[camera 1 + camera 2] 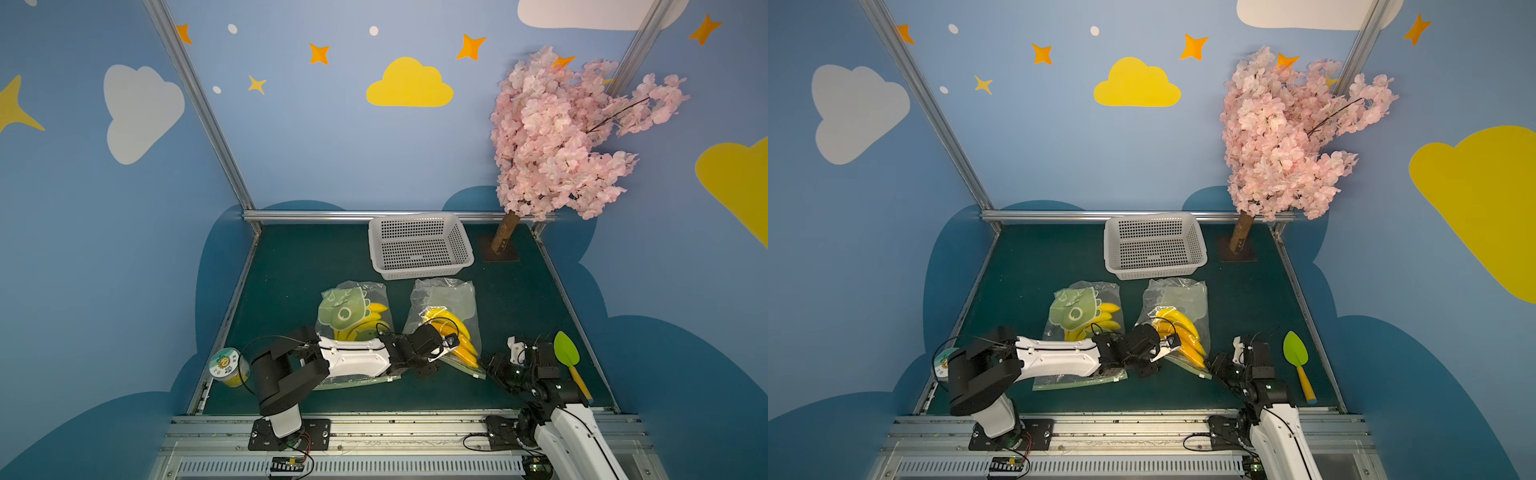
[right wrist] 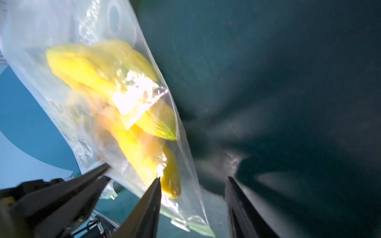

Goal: Open the zip-top bag and take out the banana
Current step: Unzip the zipper on the zipper food storage bag.

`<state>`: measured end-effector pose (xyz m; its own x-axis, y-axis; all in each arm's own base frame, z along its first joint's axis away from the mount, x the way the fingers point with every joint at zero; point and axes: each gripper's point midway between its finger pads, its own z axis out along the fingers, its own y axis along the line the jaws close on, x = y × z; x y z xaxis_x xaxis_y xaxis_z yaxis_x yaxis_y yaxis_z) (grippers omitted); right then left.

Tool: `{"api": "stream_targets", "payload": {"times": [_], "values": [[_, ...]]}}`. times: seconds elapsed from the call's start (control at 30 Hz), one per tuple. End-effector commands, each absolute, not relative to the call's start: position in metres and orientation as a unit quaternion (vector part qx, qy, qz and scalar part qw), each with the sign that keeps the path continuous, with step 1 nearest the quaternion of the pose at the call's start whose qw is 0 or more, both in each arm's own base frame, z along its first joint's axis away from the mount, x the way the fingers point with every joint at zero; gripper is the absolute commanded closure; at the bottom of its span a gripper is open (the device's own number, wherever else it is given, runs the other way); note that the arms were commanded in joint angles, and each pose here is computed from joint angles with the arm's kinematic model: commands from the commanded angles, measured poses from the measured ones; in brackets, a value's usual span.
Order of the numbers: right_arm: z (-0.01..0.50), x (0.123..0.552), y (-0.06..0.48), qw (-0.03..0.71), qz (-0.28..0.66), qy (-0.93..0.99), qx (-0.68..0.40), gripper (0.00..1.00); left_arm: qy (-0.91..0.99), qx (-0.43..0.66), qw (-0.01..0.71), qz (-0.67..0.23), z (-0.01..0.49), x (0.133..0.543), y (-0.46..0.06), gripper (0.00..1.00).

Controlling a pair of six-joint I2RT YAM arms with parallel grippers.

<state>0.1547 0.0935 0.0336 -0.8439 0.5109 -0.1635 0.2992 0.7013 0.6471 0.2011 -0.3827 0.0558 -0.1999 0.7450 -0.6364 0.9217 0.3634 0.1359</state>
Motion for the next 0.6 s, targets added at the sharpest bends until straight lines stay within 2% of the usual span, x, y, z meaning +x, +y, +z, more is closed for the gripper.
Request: {"api": "stream_targets", "payload": {"times": [0.0,0.27,0.57], "values": [[0.031,0.140,0.102,0.139,0.331,0.907,0.219,0.49,0.762,0.544,0.314,-0.157,0.063,0.198,-0.380,0.87],[0.032,0.146,0.112,0.148,0.359,0.898,0.205,0.52,0.763,0.543,0.313,-0.160,0.063,0.198,-0.376,0.86],[0.034,0.148,0.114,0.151,0.364,0.898,0.197,0.80,0.766,0.540,0.313,-0.153,0.061,0.198,-0.371,0.86]]}}
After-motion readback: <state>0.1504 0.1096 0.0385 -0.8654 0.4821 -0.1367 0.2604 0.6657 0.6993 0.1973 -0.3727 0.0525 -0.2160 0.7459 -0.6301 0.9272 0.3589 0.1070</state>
